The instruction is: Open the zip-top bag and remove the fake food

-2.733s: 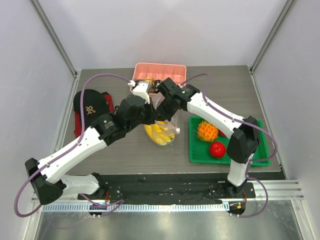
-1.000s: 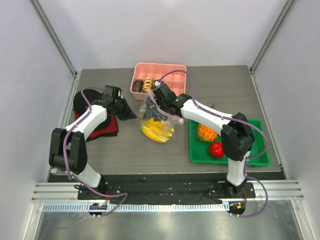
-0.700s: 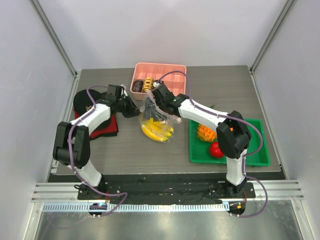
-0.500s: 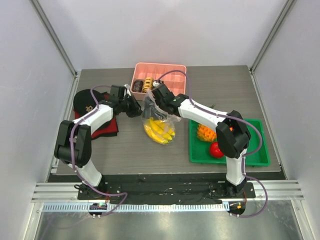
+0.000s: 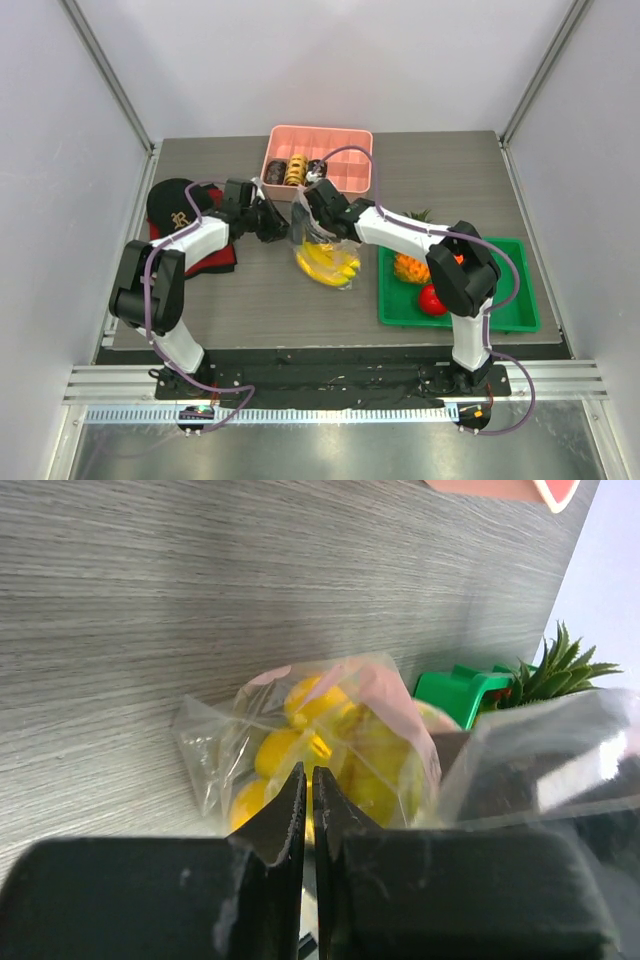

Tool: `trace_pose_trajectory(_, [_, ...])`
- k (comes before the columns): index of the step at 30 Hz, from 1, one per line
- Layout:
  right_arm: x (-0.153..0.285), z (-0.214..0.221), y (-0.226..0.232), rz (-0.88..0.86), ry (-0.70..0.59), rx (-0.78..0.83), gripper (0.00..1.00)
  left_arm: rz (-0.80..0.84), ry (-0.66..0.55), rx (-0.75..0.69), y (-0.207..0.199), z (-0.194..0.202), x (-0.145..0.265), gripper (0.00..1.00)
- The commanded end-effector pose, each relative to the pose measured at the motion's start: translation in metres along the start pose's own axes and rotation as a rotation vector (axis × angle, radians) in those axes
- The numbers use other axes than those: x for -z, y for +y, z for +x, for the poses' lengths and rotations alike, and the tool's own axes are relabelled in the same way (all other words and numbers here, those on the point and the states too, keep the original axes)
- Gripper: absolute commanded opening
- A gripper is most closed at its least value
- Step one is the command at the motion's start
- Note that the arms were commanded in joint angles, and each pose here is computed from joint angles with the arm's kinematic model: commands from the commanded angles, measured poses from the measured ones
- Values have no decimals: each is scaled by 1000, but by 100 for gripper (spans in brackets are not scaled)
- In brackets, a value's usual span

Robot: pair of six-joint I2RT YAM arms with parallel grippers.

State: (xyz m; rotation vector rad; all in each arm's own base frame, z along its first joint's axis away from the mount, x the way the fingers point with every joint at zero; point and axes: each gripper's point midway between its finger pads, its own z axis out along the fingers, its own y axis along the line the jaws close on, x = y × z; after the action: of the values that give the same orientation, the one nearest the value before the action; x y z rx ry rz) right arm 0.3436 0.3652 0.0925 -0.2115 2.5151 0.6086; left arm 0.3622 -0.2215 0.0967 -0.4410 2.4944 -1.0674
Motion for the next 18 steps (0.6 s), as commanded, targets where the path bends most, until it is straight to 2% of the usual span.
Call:
trace_pose_trajectory(1, [6, -45, 2, 8, -234, 47, 78, 82, 35, -23, -24, 12, 7, 4])
trace_pose_trajectory(5, [4, -44, -1, -5, -278, 87, 79, 65, 36, -12, -21, 13, 5, 4])
trace_pose_trajectory(11, [3, -40, -3, 2, -268, 65, 77, -73, -11, -41, 1, 7, 11, 5])
trace_pose_trajectory(13, [7, -40, 1, -13, -252, 51, 74, -116, 66, -10, 13, 18, 4, 4])
trace_pose_trajectory(16, [13, -37, 5, -22, -190, 38, 70, -139, 94, 14, 17, 24, 7, 2])
trace_pose_trajectory(17, [12, -35, 6, -34, -167, 40, 67, -153, 86, 13, 20, 24, 8, 2])
trace_pose_trajectory(18, [13, -36, 4, -49, -153, 31, 60, -161, 89, 4, 23, 27, 10, 2])
